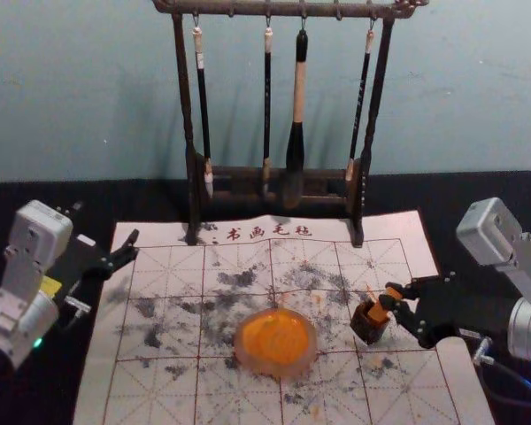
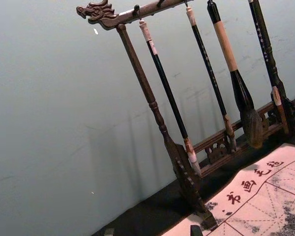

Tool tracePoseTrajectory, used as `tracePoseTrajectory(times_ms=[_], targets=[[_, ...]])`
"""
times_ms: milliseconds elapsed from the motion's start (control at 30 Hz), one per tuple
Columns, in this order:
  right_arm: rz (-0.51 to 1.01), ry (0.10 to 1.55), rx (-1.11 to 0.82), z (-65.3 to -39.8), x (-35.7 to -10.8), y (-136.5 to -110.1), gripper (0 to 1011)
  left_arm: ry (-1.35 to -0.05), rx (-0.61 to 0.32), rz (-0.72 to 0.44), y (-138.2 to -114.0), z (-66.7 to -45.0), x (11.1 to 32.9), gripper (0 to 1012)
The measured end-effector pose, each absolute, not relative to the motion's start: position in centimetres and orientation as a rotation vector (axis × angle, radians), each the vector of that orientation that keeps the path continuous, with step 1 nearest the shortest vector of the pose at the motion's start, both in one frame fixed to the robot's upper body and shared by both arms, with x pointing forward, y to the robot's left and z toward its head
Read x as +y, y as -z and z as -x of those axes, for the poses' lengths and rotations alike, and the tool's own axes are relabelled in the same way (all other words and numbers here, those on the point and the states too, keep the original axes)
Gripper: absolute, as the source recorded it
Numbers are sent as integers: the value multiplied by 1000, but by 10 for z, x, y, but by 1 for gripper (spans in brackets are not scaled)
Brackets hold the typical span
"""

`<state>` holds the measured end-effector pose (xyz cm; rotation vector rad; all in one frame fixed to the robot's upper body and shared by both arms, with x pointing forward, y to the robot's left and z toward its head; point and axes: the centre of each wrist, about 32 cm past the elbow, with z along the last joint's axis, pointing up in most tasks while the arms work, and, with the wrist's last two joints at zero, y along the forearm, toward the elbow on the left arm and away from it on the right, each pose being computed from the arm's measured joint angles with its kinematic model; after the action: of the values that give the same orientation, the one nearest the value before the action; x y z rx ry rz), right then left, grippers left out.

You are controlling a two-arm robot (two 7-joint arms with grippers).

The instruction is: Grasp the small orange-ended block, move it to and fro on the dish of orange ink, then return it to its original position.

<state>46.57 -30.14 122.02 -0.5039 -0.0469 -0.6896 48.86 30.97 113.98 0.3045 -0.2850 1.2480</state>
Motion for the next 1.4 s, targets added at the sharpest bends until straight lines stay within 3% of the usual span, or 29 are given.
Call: tracePoseTrajectory(times_ms=[1400], targets=[[549,682,-5,-485,-293,-1196,104,-1248,-285,-304,-1140,-489,310,1001]])
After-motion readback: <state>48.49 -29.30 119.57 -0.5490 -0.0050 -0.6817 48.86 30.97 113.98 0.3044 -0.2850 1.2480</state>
